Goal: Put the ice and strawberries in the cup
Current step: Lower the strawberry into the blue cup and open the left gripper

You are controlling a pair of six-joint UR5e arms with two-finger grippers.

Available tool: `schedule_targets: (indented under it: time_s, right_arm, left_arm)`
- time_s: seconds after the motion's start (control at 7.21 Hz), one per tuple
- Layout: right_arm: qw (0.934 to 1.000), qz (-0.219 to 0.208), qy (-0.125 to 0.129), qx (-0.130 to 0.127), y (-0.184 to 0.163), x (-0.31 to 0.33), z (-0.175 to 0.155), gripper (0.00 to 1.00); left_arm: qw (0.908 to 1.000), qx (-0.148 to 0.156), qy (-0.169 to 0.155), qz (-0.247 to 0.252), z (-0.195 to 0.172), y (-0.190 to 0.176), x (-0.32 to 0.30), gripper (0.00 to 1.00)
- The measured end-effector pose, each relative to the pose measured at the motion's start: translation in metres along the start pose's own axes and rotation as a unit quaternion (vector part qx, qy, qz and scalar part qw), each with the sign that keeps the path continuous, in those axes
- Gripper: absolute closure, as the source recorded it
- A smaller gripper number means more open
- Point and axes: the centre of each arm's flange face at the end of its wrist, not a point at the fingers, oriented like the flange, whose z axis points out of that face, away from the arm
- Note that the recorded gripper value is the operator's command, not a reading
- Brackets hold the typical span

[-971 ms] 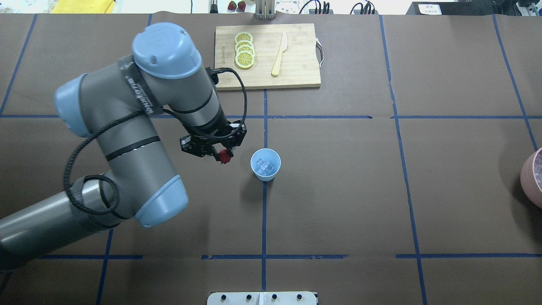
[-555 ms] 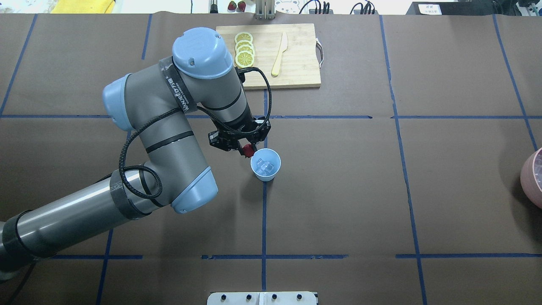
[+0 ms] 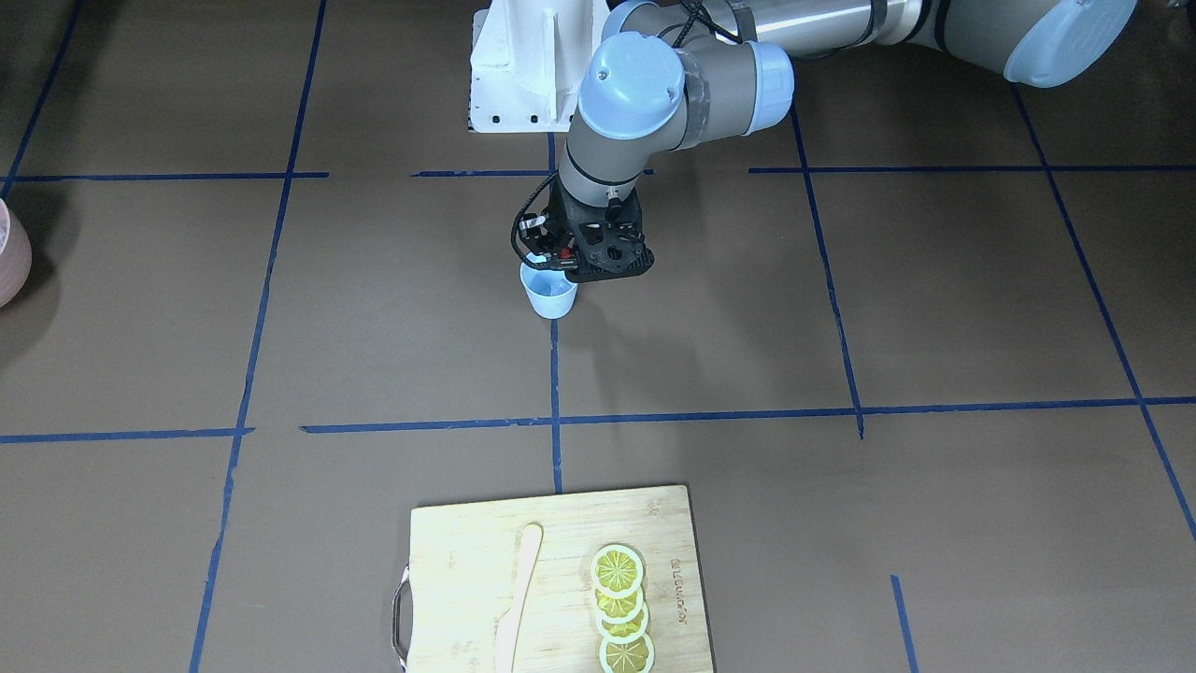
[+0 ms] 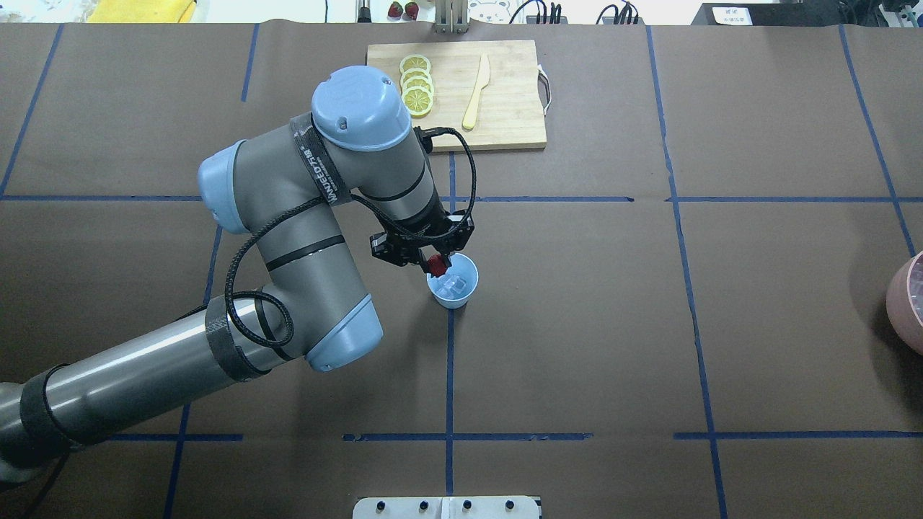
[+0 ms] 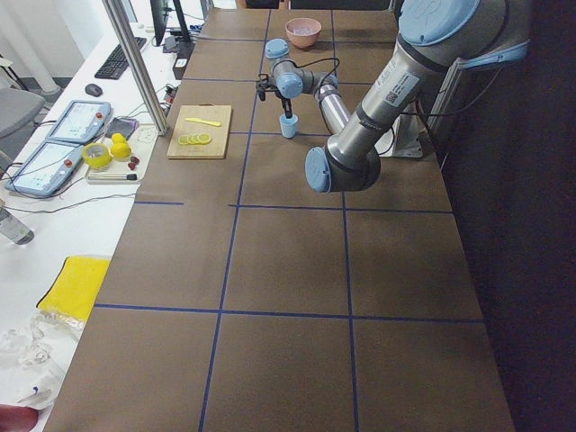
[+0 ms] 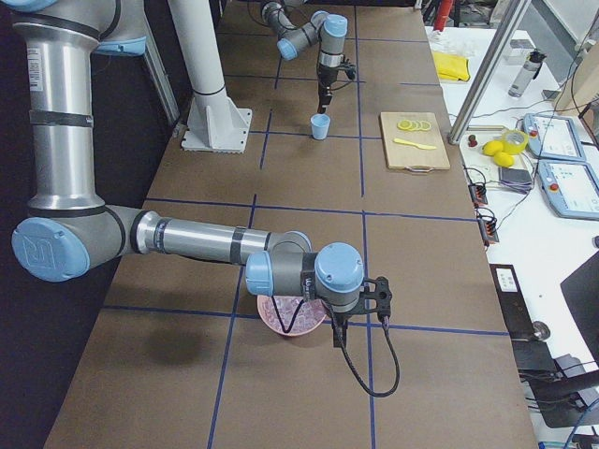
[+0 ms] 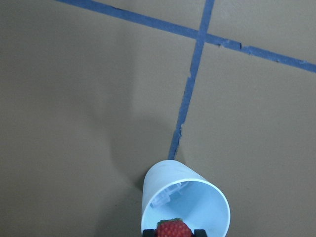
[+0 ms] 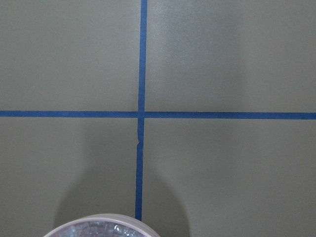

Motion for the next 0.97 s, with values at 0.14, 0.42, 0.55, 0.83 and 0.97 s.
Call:
schedule_targets:
  time_s: [0.14,0.42,0.55,0.83,0.97]
  right_arm:
    - [1.0000,0.000,0.000,0.000,0.0000,0.0001,0.0001,0.00]
    - [1.0000,-0.001,-0.001,0.000,0.0005,0.0003,0.0004,0.00]
    - [1.0000,0.000,-0.001,0.000,0.0007,0.0005,0.0005,0.00]
    - [1.0000,-0.001,-0.001,0.000,0.0009,0.0009,0.0009,0.00]
    - [1.0000,-0.001,0.000,-0.001,0.0011,0.0014,0.0013,0.00]
  left_arm:
    - [1.0000,0.000,0.002,0.002,0.0025,-0.0005,0.0033,0.81]
    - [1.0000,0.000,0.005,0.005,0.0044,-0.0013,0.0056,0.00]
    - [0.9999,0.000,0.009,0.008,0.0049,-0.0011,0.0057,0.00]
    - [0.9999,0.001,0.012,0.011,0.0051,-0.0008,0.0053,0.00]
    - [0.9999,0.001,0.013,0.011,0.0046,-0.0008,0.0047,0.00]
